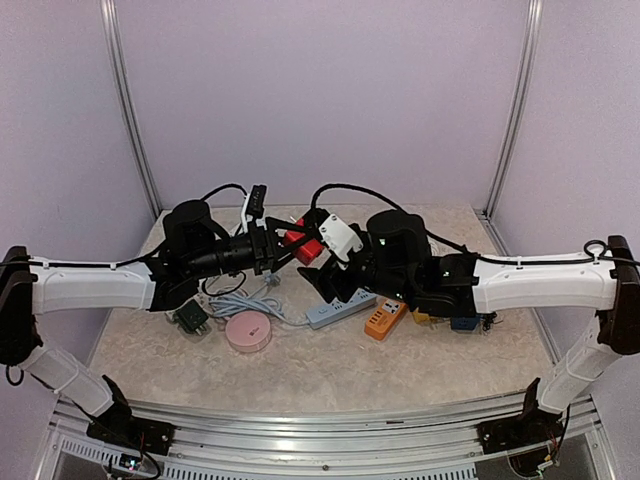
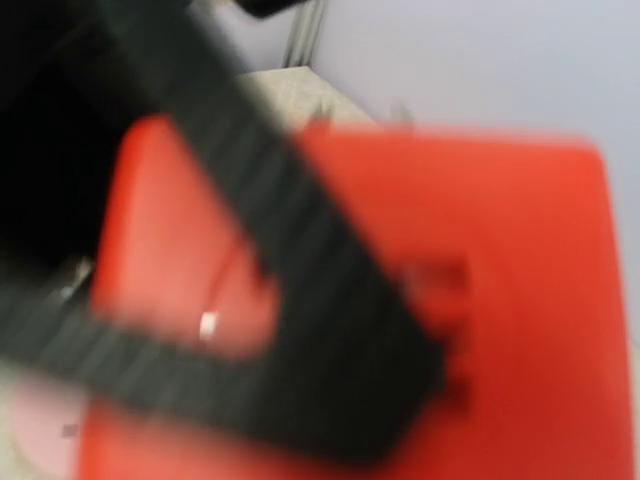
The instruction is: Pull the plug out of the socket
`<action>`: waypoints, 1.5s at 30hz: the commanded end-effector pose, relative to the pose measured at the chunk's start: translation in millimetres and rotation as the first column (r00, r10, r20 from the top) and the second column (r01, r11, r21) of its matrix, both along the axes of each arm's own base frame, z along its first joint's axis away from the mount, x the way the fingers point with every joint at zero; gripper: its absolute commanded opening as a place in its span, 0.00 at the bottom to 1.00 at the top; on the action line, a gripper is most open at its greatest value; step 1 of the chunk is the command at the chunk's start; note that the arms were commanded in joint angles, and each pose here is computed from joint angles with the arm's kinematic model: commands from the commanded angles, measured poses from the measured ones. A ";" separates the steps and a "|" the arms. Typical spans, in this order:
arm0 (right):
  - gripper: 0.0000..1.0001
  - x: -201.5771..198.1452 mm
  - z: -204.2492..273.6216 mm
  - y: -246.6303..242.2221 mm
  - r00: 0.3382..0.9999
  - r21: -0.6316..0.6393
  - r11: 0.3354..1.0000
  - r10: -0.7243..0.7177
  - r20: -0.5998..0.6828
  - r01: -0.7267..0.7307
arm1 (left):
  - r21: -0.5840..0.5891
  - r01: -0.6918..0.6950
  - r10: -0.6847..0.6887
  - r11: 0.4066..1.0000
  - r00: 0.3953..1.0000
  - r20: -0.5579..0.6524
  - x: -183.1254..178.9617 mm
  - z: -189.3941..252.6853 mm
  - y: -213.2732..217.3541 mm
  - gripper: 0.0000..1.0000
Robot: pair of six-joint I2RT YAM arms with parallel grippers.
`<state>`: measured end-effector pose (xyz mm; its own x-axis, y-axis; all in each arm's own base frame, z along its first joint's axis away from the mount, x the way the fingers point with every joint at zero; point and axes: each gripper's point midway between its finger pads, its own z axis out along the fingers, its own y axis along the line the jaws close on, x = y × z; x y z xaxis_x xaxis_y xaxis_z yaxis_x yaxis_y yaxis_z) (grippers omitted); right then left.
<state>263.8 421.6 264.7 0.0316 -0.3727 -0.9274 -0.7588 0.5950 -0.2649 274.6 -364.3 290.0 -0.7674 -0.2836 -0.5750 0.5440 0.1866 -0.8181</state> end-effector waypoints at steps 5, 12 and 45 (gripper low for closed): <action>0.89 -31.3 26.7 -19.0 0.997 0.105 0.991 0.079 -0.006 -0.078 | 0.011 -0.046 0.045 0.999 0.994 0.102 11.3 25.3 30.9 0.16; 0.91 -26.9 36.7 -35.8 0.982 0.255 0.962 0.135 -0.134 -0.097 | 0.118 0.086 -0.120 0.989 0.939 0.321 -11.1 34.8 49.8 0.15; 0.86 25.8 12.2 -95.5 0.951 0.268 0.947 -0.094 -0.293 0.176 | 0.743 0.007 -0.052 0.670 0.998 0.037 61.5 -145.5 40.8 0.16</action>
<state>285.1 335.1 281.4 -0.2666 -0.0537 -0.9623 -0.7118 0.6841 0.1590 333.6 -315.2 157.9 -0.6960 0.2576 -0.6703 0.6173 0.6915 -0.3752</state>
